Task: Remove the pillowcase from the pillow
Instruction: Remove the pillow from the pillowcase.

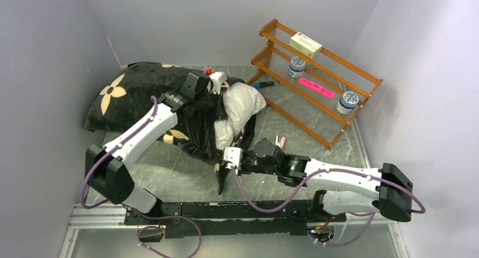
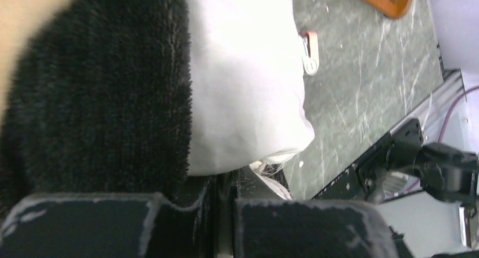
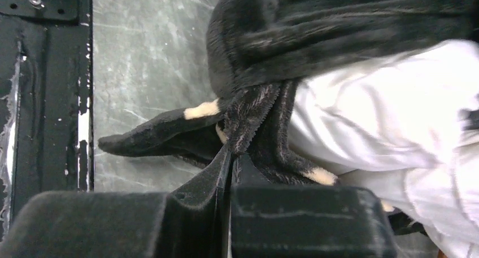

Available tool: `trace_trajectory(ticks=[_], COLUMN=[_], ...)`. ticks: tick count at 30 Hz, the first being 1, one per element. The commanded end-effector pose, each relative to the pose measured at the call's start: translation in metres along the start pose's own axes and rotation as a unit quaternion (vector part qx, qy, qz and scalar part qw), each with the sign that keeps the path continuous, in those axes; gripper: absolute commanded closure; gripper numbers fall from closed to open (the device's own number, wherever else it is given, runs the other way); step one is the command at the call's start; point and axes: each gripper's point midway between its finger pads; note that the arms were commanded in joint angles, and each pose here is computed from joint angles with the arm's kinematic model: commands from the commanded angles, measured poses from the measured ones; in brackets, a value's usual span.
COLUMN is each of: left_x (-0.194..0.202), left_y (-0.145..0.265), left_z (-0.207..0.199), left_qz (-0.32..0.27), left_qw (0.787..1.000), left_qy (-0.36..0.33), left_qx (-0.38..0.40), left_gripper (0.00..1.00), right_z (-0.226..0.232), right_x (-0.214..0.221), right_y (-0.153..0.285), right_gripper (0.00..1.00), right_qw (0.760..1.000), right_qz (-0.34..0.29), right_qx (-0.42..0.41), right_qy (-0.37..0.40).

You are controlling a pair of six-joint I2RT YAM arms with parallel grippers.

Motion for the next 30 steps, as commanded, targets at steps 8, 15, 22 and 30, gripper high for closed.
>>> trace_trajectory(ticks=[8, 15, 22, 30], left_x=[-0.152, -0.115, -0.087, -0.063], left_y=[0.027, 0.038, 0.059, 0.073], left_z=[-0.001, -0.045, -0.057, -0.069], left_qz=[-0.217, -0.19, -0.195, -0.207], left_qw=[0.976, 0.978, 0.972, 0.961], left_qy=[-0.005, -0.041, -0.085, -0.117], left_qx=[-0.031, 0.071, 0.103, 0.143], left_gripper=[0.95, 0.95, 0.95, 0.95], right_z=[0.078, 0.037, 0.013, -0.01], right_x=[0.031, 0.018, -0.013, -0.032], right_y=[0.001, -0.003, 0.013, 0.04], right_gripper=[1.0, 0.75, 0.25, 0.0], right_qw=[0.992, 0.996, 0.975, 0.911], right_qz=[0.021, -0.036, -0.08, -0.117], right_qx=[-0.112, 0.008, 0.077, 0.153], right_qy=[-0.049, -0.086, -0.192, -0.364])
Point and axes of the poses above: each gripper's point midway between its finger pads, its own y axis back along the fingers, its own z axis along the line the jaws close on, x = y × z, and after that the axes turned 9 degrees about -y, right-handed
